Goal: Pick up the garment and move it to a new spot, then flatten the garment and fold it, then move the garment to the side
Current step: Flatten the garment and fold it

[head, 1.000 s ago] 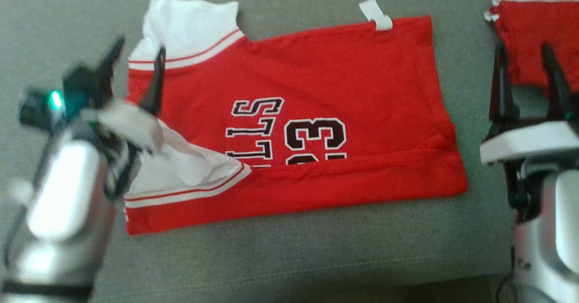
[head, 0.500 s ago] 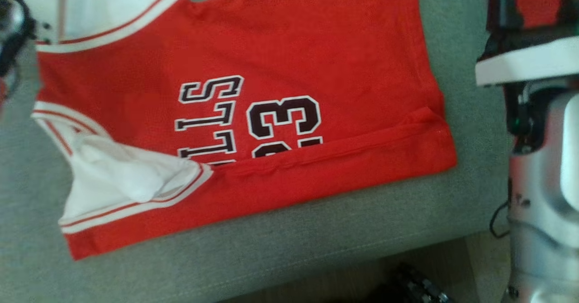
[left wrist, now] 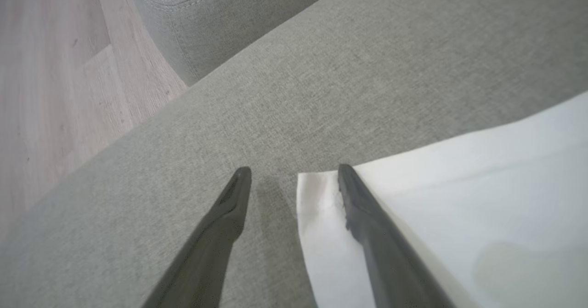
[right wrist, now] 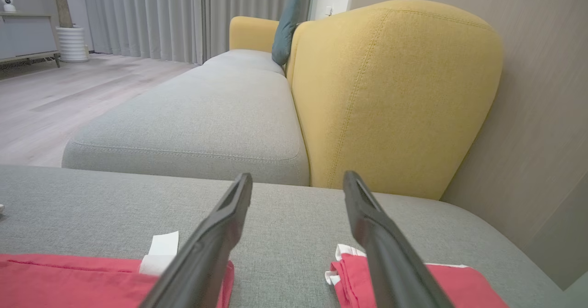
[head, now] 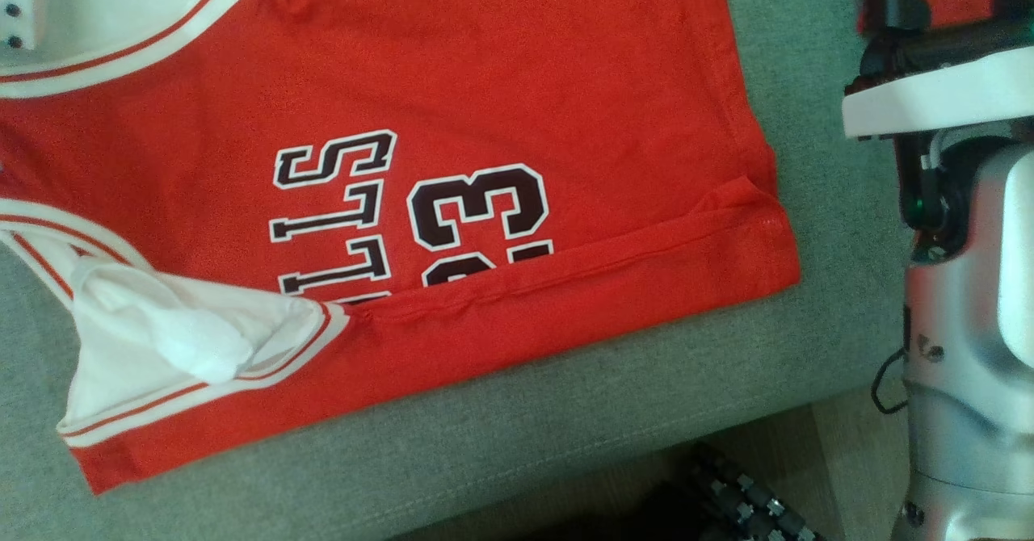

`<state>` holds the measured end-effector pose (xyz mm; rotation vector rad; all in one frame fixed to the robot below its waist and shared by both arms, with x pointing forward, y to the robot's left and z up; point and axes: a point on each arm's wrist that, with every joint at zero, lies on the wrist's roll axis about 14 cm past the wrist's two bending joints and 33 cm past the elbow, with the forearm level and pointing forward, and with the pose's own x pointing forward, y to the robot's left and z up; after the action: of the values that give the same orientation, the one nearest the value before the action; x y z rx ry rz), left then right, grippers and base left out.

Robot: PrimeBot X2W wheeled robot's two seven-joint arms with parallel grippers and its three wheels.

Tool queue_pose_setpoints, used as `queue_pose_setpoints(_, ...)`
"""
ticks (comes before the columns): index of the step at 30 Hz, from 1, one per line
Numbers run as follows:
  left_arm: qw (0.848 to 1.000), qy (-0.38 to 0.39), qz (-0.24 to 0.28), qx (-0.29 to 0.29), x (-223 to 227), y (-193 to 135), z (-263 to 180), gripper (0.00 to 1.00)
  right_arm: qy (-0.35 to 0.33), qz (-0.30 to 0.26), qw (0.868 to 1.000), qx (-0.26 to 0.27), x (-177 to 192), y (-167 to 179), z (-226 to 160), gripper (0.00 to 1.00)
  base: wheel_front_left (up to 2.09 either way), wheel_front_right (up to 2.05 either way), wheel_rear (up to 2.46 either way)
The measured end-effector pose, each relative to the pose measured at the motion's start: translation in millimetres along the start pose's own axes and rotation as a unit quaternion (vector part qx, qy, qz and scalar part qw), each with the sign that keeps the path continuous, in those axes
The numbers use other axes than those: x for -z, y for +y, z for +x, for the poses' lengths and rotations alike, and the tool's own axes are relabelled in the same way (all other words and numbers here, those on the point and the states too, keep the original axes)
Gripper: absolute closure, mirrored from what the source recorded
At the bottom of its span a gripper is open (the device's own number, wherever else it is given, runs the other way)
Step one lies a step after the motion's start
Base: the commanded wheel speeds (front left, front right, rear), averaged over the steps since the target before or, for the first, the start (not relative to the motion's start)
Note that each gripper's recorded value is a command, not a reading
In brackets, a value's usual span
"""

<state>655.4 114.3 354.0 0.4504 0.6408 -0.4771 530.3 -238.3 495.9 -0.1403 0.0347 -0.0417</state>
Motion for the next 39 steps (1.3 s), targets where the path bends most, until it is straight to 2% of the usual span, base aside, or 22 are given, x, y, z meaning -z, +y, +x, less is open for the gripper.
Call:
queue_pose_setpoints(1,1.000,0.001,-0.002,0.003,0,-1,-1,0.10,0.000,-0.001,1.000,0.000,0,0,0,0.00,0.00,0.00,0.00)
queue_pose_setpoints(3,1.000,0.009,-0.009,0.012,2,-6,-3,1.00,0.001,-0.003,1.000,0.003,0,-2,0,0.00,0.00,0.00,0.00)
queue_pose_setpoints(6,0.999,0.015,-0.025,0.030,1,-16,-9,1.00,0.013,0.002,1.000,0.009,4,-5,0,0.00,0.00,0.00,0.00)
queue_pose_setpoints(9,0.999,-0.002,-0.032,0.026,-2,-11,-17,1.00,0.037,0.009,0.999,0.003,14,1,2,0.00,0.00,0.00,0.00)
queue_pose_setpoints(12,0.997,-0.059,-0.040,0.015,-18,-3,-30,1.00,0.075,0.027,0.997,-0.018,30,15,8,0.00,0.00,0.00,0.00)
queue_pose_setpoints(17,0.990,-0.131,-0.043,0.009,-42,-1,-52,1.00,0.120,0.023,0.991,-0.049,50,27,18,0.00,0.00,0.00,0.00)
queue_pose_setpoints(21,0.984,-0.175,-0.022,0.001,-53,2,-73,1.00,0.166,0.018,0.983,-0.077,73,40,23,0.00,0.00,0.00,0.00)
queue_pose_setpoints(27,0.980,-0.197,-0.023,0.000,-47,-4,-91,1.00,0.224,0.019,0.968,-0.112,100,59,31,0.00,0.00,0.00,0.00)
queue_pose_setpoints(34,0.980,-0.200,-0.018,0.003,-42,-6,-97,1.00,0.272,0.014,0.955,-0.117,125,56,35,0.00,0.00,0.00,0.00)
queue_pose_setpoints(39,0.980,-0.196,-0.018,0.002,-37,-8,-97,1.00,0.283,0.017,0.950,-0.132,125,66,43,0.00,0.00,0.00,0.00)
